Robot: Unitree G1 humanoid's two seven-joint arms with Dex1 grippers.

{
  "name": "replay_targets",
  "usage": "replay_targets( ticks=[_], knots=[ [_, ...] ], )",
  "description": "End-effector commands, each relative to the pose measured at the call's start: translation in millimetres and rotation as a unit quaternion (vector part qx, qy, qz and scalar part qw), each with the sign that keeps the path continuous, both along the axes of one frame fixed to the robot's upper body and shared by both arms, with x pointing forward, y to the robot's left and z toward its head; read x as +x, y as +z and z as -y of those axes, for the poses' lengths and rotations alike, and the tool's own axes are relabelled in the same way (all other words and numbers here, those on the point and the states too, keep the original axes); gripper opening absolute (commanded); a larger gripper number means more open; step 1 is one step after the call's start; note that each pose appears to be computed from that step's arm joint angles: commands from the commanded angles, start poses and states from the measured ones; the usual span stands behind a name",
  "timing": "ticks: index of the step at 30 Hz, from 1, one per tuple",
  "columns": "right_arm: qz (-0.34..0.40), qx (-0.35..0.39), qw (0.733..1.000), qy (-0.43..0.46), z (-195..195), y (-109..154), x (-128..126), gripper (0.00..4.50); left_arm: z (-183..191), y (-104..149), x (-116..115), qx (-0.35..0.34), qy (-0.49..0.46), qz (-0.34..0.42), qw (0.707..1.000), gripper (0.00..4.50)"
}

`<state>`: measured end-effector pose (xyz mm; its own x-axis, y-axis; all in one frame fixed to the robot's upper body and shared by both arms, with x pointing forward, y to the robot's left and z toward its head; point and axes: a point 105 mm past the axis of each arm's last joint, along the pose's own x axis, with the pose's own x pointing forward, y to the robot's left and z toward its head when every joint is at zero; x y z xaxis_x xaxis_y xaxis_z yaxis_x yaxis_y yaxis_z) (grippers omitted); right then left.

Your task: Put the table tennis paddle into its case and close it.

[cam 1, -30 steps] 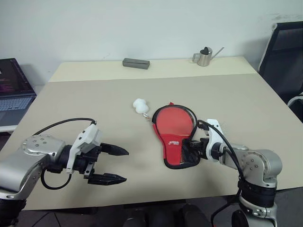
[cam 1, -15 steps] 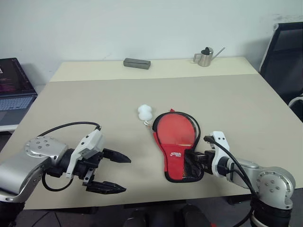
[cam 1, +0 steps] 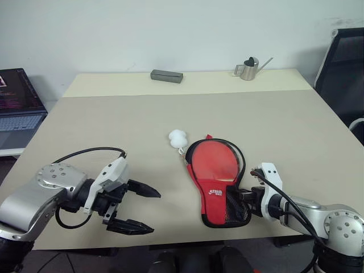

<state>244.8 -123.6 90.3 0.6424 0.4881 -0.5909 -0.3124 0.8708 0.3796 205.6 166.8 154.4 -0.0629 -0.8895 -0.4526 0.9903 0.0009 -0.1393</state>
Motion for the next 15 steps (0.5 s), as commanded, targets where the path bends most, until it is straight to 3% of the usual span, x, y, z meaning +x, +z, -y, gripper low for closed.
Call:
replay_targets(
  ticks=[1,15],
  knots=[
    [-0.014,0.011,1.000,0.022,-6.1,0.9,-11.9,0.04,1.7,5.5,-2.8,-0.005,-0.010,0.013,1.000,4.50],
    [-0.068,0.030,0.997,0.003,-20.1,13.3,-19.2,0.04,2.1,5.2,1.8,-0.005,-0.010,0.020,1.000,4.50]
  ],
)
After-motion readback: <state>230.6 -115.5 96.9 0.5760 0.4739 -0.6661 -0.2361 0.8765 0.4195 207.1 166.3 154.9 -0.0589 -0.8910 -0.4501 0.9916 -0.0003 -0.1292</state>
